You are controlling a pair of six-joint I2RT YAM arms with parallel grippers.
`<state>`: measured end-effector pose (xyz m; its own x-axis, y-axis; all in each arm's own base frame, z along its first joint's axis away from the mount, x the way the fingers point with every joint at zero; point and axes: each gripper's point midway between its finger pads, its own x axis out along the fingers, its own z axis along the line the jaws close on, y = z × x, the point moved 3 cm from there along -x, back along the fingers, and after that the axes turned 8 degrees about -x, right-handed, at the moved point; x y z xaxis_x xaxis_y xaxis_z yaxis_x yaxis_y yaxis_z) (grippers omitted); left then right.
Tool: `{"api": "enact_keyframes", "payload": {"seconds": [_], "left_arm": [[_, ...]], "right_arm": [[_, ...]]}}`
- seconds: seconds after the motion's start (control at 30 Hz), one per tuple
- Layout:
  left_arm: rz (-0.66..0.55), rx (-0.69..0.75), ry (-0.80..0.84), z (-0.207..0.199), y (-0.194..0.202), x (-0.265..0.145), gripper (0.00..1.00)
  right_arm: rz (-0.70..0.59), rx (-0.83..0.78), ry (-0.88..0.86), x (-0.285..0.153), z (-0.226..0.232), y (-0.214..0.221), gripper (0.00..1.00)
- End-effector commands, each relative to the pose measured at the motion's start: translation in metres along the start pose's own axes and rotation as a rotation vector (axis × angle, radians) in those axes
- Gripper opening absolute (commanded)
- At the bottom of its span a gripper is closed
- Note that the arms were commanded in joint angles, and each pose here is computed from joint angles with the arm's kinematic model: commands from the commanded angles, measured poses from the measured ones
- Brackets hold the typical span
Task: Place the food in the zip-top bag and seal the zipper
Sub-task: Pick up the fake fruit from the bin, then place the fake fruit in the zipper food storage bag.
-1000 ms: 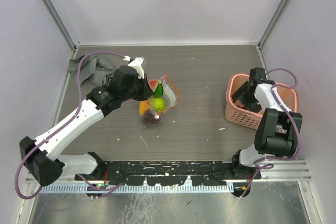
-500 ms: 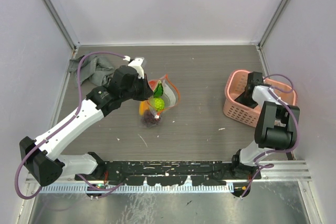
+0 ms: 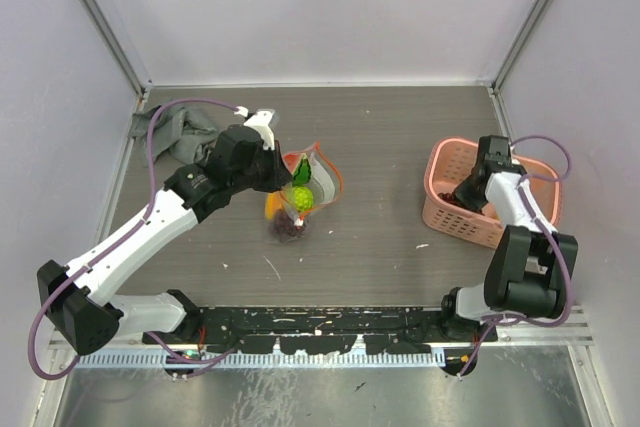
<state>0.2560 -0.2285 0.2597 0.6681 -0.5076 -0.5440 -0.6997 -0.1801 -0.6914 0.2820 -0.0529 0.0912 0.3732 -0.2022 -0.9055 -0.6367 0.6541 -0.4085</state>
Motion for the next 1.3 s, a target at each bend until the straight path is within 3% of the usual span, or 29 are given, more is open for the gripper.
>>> {"api": "enact_keyframes", "payload": {"seconds": [0.0,0.3,0.57,1.0,1.27], "left_arm": [[-0.073,0.005,0.044,-0.011,-0.020,-0.008,0.00],[-0.070,0.004,0.045,-0.011,-0.019,-0.007,0.00],[-0.069,0.004,0.050,-0.012,-0.020,-0.007,0.00],[-0.065,0.007,0.050,-0.012,-0.019,-0.007,0.00],[-0.059,0.008,0.053,-0.012,-0.018,-0.005,0.00]], "right_arm": [[-0.130,-0.009,-0.010,-0.037,-0.001,-0.023,0.07],[-0.374,-0.020,-0.033,-0.111,0.001,-0.058,0.05],[-0.570,-0.101,-0.106,-0.186,0.030,-0.071,0.05],[-0.667,-0.265,-0.427,-0.263,0.101,-0.055,0.05],[-0.644,-0.382,-0.702,-0.306,0.147,-0.028,0.05]]}}
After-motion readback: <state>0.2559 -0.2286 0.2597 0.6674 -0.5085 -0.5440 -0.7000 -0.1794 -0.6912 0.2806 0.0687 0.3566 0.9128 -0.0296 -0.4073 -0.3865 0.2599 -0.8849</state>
